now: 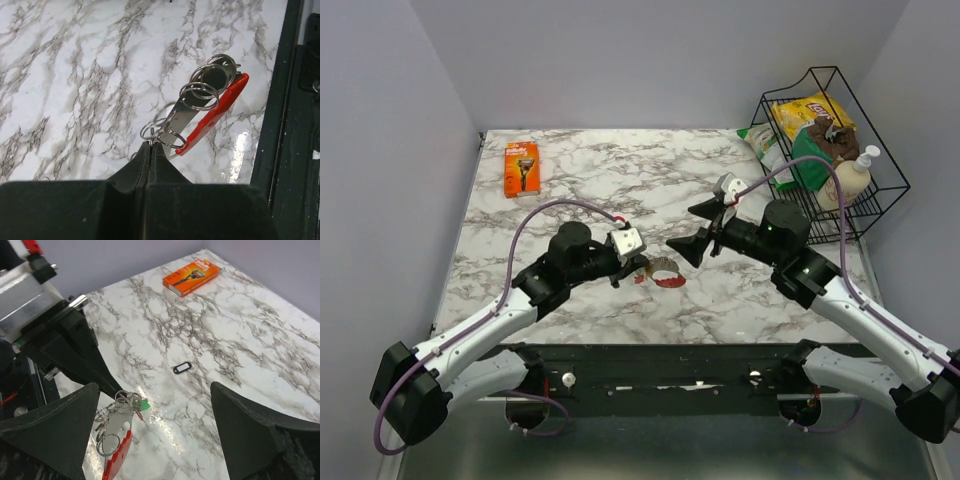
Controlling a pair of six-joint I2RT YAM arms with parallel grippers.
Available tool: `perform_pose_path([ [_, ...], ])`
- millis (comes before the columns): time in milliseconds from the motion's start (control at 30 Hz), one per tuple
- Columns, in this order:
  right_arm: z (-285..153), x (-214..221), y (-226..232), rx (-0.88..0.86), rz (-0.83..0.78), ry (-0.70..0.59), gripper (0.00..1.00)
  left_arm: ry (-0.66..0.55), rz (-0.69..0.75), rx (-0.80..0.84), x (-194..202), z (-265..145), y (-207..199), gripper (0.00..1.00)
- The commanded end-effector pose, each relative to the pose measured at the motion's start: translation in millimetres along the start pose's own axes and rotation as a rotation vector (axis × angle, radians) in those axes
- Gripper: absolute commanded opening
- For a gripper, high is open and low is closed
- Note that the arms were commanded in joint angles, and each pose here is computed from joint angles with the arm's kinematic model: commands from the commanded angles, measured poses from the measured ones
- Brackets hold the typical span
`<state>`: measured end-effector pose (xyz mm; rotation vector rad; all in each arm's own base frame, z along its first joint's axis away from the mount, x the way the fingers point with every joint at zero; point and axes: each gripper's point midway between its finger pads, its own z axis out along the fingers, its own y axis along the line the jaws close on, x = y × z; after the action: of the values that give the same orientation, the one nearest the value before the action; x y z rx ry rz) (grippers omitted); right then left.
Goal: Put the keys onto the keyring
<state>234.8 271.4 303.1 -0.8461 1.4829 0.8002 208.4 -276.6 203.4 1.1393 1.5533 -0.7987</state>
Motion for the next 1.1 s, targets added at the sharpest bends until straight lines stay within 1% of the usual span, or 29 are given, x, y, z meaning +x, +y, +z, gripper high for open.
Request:
perform_pose_path([
  [0,14.8,-4.2,-10.5,0.036,0.005,-0.025,1.0,-0.082,-0.02,-0.173,2.7,-10.7,20.3,0.0],
  [67,20.2,-7.1,-12.3,0.034,0.002,-0.035,1.0,-0.098,-0.032,-0.209,12.6,-13.6,22.4,0.0],
  [100,25.6,-0.5,-14.4,0.036,0.008,-0.016,1.0,-0.084,-0.044,-0.222,30.5,-16.7,19.6,0.0],
  [133,28.0,1.0,-13.6,0.034,0.043,-0.012,1.0,-0.087,-0.054,-0.262,38.1,-19.6,23.8,0.0],
  [167,31.0,-2.3,-13.7,0.031,0.042,-0.029,1.0,-0.127,-0.049,-0.281,36.3,-21.3,25.6,0.0],
  [200,36.4,2.8,-15.3,0.025,0.044,-0.02,1.0,-0.126,-0.07,-0.291,52.1,-24.8,22.0,0.0],
  [267,43.9,2.8,-15.1,0.011,0.045,-0.028,1.0,-0.17,-0.079,-0.321,53.6,-29.2,23.5,0.0],
  [300,47.8,0.4,-14.3,-0.003,0.04,-0.032,1.0,-0.174,-0.077,-0.323,62.0,-32.2,20.5,0.0],
  [333,56.7,12.0,-16.2,-0.01,0.051,-0.001,1.0,-0.189,-0.102,-0.32,63.1,-33.4,17.8,0.0],
  [433,72.5,15.8,-14.1,-0.052,0.059,0.006,0.99,-0.207,-0.102,-0.301,66.4,-38.2,10.0,0.0],
  [467,82.6,25.7,-16.5,-0.059,0.073,0.022,1.0,-0.209,-0.103,-0.286,68.1,-38.8,6.2,0.0],
  [533,95.3,28.2,-19.2,-0.073,0.081,0.033,0.99,-0.23,-0.097,-0.27,67.7,-42.7,0.7,0.0],
  [567,106.1,44.0,-21.8,-0.081,0.099,0.069,0.98,-0.242,-0.09,-0.259,67.0,-43.7,-2.2,0.0],
  [633,116.5,49.1,-24.0,-0.104,0.116,0.082,0.97,-0.267,-0.069,-0.226,65.5,-46.8,-10.6,0.0],
  [667,123.6,43.9,-26.9,-0.114,0.131,0.073,0.96,-0.271,-0.062,-0.222,65.5,-48.1,-11.8,0.0],
  [733,134.9,57.3,-35.2,-0.141,0.18,0.103,0.94,-0.297,-0.036,-0.208,58.1,-52.8,-15.9,0.0],
  [767,139.9,49.2,-39.1,-0.15,0.198,0.087,0.93,-0.299,-0.043,-0.224,57.0,-54.9,-14.2,0.0],
  [800,145.3,58.3,-43.7,-0.156,0.223,0.105,0.93,-0.332,-0.036,-0.243,47.7,-60.1,-12.0,0.0],
  [867,147.4,57.7,-53.7,-0.169,0.252,0.107,0.92,-0.353,-0.037,-0.306,41.5,-67.6,-2.7,0.0],
  [900,150.4,55.5,-58.8,-0.167,0.252,0.102,0.92,-0.392,-0.026,-0.342,28.5,-75.9,2.2,0.0],
  [967,155.1,64.1,-67.8,-0.167,0.271,0.129,0.92,-0.403,-0.026,-0.432,21.4,-87.7,15.5,0.0],
  [1000,159.3,56.5,-72.4,-0.171,0.265,0.118,0.92,-0.445,-0.023,-0.473,6.9,-98.4,20.4,0.0],
  [1033,163.0,68.3,-77.3,-0.178,0.283,0.144,0.92,-0.462,-0.023,-0.504,0.8,-104.6,24.3,0.0],
  [1067,164.9,72.2,-78.2,-0.184,0.3,0.158,0.92,-0.464,-0.011,-0.578,-2.5,-114.4,35.1,0.0],
])
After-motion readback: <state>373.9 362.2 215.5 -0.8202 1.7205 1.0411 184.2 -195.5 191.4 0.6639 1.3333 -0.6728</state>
